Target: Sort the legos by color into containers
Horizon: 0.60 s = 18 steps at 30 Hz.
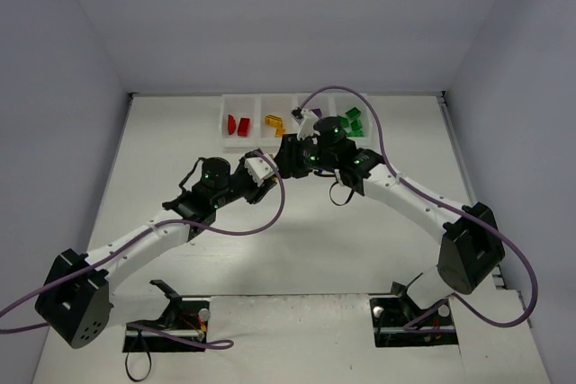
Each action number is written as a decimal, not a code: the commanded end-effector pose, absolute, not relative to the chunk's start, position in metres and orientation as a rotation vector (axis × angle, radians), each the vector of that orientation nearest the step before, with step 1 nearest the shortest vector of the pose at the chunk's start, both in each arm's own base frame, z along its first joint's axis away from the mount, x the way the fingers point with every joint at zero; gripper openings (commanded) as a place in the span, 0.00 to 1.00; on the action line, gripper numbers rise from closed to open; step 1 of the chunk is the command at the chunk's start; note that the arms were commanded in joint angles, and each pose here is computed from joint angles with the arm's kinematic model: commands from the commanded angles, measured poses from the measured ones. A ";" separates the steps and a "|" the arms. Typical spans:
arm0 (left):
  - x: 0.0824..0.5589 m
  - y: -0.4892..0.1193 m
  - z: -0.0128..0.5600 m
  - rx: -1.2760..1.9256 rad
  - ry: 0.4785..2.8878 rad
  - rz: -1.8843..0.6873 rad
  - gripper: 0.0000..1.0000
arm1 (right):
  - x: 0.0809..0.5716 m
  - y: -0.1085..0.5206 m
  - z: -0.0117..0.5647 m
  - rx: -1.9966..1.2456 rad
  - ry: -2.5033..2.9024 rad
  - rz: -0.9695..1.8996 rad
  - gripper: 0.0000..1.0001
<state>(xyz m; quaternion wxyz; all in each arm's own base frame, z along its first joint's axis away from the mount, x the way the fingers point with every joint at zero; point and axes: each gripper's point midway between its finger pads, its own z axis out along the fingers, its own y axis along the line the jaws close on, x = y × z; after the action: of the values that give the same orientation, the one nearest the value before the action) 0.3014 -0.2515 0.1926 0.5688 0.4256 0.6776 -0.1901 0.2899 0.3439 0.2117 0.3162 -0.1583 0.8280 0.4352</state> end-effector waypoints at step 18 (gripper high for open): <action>0.308 -0.248 0.211 0.954 1.516 -0.434 0.00 | 0.310 0.321 0.250 -0.371 2.065 1.211 0.00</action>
<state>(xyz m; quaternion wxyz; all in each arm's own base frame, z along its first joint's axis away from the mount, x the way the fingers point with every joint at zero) 0.2986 -0.2544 0.1900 0.5737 0.4298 0.6680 -0.2000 0.2928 0.3349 0.2153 0.2995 -0.1544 0.8234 0.4565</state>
